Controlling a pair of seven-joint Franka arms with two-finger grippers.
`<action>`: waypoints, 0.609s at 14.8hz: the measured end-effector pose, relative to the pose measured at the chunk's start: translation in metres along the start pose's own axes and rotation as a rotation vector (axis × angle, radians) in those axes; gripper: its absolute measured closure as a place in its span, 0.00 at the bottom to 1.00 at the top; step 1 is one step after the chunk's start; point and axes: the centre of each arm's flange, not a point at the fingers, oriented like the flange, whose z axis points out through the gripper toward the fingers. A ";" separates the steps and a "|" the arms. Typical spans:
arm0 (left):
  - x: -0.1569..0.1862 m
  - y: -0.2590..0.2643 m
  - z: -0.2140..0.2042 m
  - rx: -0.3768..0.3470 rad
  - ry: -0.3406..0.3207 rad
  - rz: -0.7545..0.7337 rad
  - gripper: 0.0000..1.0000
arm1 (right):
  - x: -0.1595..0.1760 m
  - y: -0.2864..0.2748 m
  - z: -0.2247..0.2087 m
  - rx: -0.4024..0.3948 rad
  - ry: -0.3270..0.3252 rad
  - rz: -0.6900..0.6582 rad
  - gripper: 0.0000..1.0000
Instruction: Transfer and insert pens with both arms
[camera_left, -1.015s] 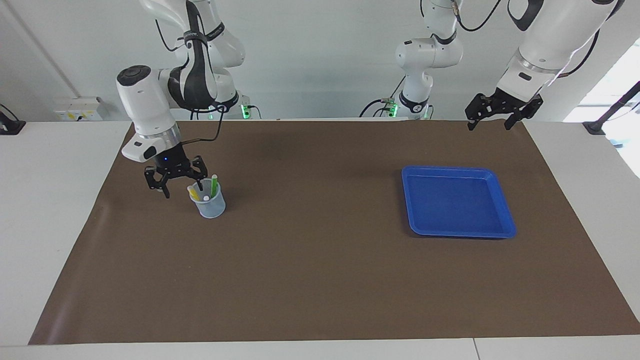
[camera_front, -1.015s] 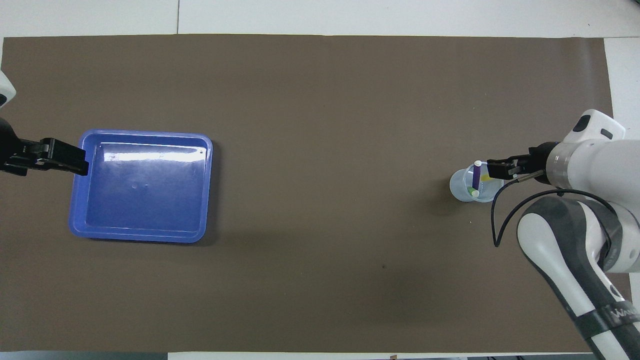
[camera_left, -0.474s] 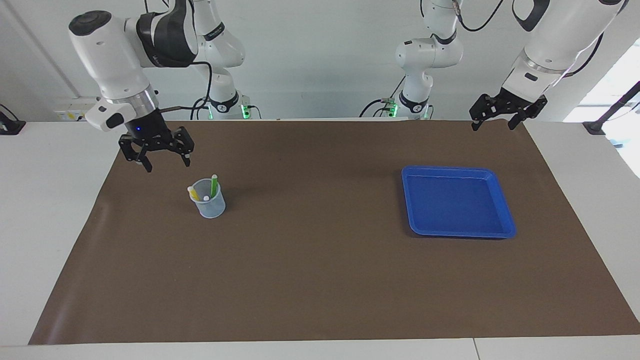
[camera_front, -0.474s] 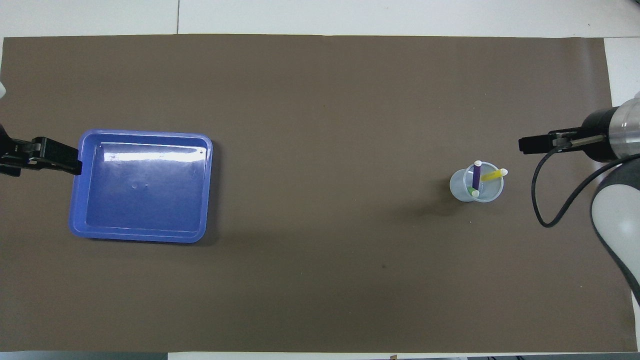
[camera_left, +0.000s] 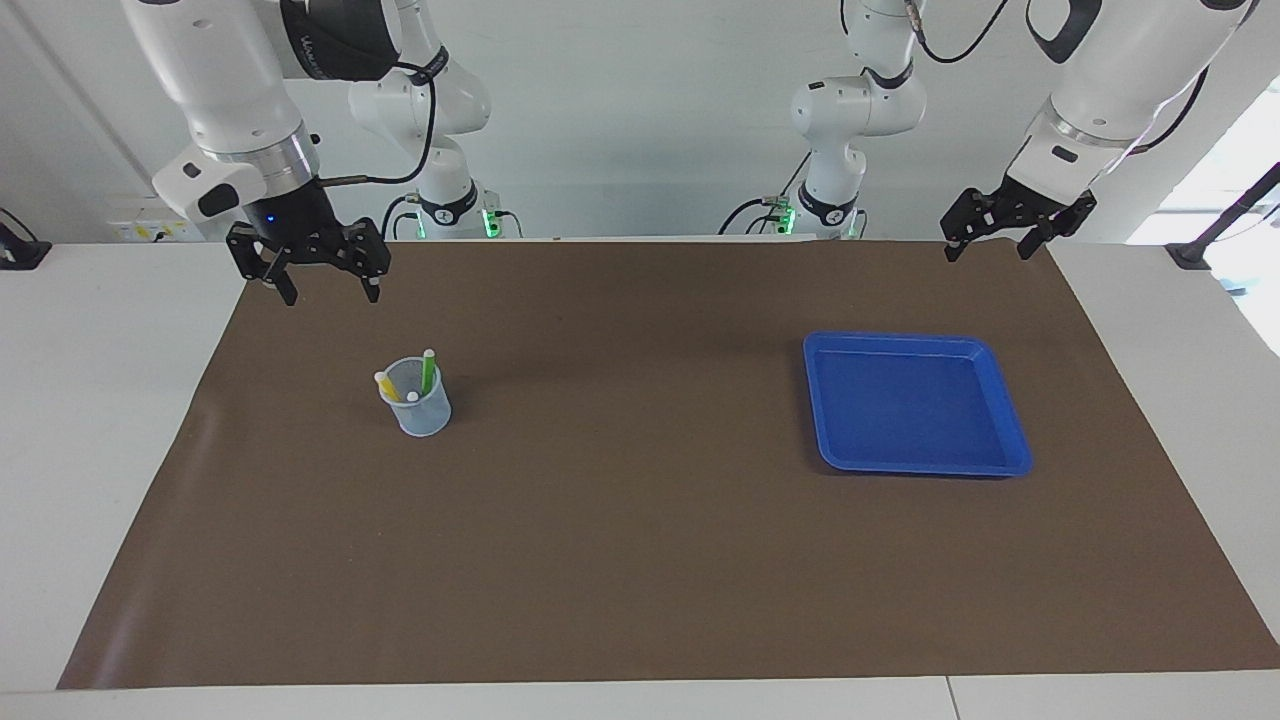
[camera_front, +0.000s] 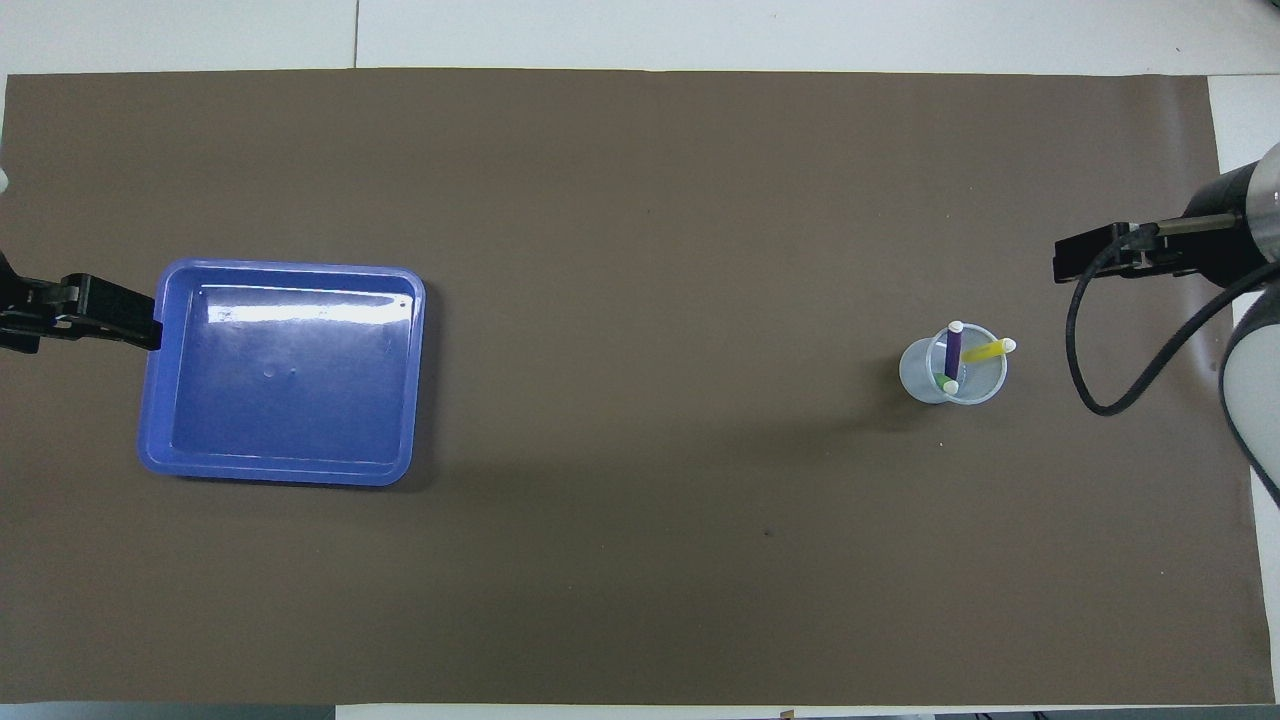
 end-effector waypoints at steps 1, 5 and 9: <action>0.000 0.000 0.000 0.000 0.000 0.000 0.00 | -0.002 0.001 -0.003 -0.001 -0.015 0.008 0.00; 0.000 0.000 0.000 0.000 0.000 0.000 0.00 | -0.005 0.009 0.002 -0.004 -0.058 0.042 0.00; 0.000 0.000 0.000 0.000 0.000 0.000 0.00 | -0.005 0.024 0.009 -0.005 -0.074 0.069 0.00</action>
